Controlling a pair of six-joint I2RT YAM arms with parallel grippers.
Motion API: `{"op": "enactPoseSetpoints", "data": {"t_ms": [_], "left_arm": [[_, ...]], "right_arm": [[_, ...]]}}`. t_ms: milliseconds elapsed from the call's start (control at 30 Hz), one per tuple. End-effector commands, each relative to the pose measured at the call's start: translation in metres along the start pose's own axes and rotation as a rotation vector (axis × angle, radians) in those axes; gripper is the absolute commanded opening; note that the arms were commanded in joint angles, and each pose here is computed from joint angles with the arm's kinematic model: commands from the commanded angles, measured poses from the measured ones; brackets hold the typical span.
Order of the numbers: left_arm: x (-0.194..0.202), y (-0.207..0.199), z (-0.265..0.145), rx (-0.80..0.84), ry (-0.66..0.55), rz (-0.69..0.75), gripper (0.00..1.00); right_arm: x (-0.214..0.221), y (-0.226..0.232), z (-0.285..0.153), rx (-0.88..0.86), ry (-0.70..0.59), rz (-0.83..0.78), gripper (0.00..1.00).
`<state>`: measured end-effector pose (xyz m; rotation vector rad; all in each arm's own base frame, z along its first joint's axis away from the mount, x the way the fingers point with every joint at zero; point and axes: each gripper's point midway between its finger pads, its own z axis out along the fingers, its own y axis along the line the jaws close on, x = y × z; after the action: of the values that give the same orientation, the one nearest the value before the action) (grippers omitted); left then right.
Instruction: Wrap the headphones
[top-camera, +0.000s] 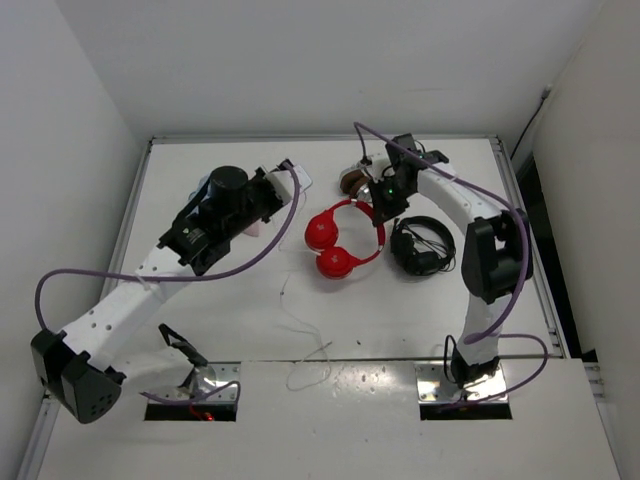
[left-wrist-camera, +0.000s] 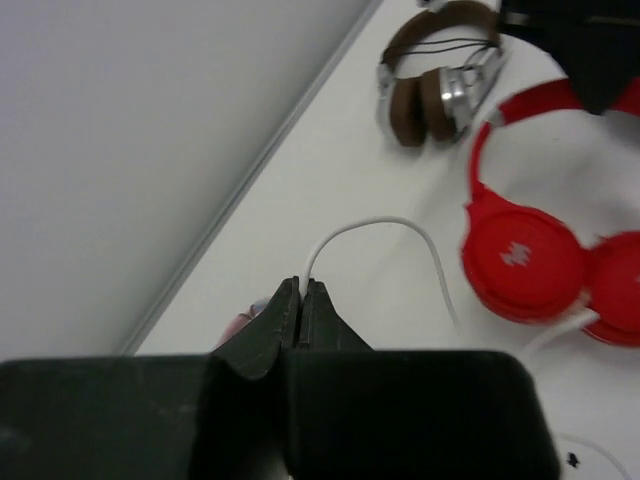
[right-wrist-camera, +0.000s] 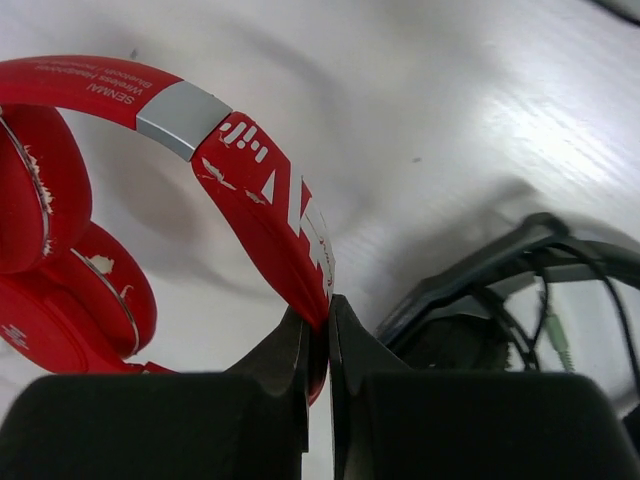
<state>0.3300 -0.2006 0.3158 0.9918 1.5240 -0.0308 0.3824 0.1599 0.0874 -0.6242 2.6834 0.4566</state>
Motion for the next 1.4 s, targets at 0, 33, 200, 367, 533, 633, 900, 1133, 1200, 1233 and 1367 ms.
{"op": "enactPoseSetpoints", "data": {"t_ms": [0,33,200,367,533,633,900,1133,1200,1233,1367], "left_arm": [[-0.013,0.056,0.002,-0.199,-0.036,0.014,0.0],[-0.012,0.066,0.0,-0.238,-0.036,-0.003,0.0],[-0.005,0.112,0.002,-0.38,-0.053,-0.058,0.0],[-0.006,0.144,-0.004,-0.428,-0.088,-0.075,0.0],[-0.022,0.155,-0.015,-0.434,-0.163,-0.038,0.0],[-0.026,0.16,-0.02,-0.452,-0.186,-0.013,0.0],[-0.045,0.176,-0.028,-0.504,-0.241,0.019,0.0],[-0.04,0.178,-0.005,-0.481,-0.236,-0.069,0.0],[-0.033,0.181,0.0,-0.484,-0.222,-0.119,0.0],[-0.032,0.181,0.003,-0.476,-0.215,-0.138,0.0],[-0.021,0.172,0.025,-0.417,-0.189,-0.228,0.0]], "right_arm": [[-0.001,0.033,-0.02,-0.122,-0.024,-0.086,0.0],[0.002,0.037,-0.019,-0.128,-0.01,-0.105,0.0],[0.019,0.047,-0.016,-0.155,0.062,-0.115,0.0],[0.034,0.032,-0.005,-0.021,0.136,-0.052,0.0],[0.022,0.01,-0.002,0.061,0.1,0.07,0.0],[0.023,0.012,0.007,0.066,0.128,0.06,0.0],[0.045,0.059,0.031,0.069,0.251,-0.112,0.0],[0.029,0.086,0.025,0.016,0.196,-0.208,0.0],[0.018,0.092,0.019,-0.014,0.142,-0.243,0.0],[0.014,0.097,0.017,-0.019,0.121,-0.265,0.0],[-0.002,0.12,-0.001,-0.063,0.04,-0.371,0.0]]}}
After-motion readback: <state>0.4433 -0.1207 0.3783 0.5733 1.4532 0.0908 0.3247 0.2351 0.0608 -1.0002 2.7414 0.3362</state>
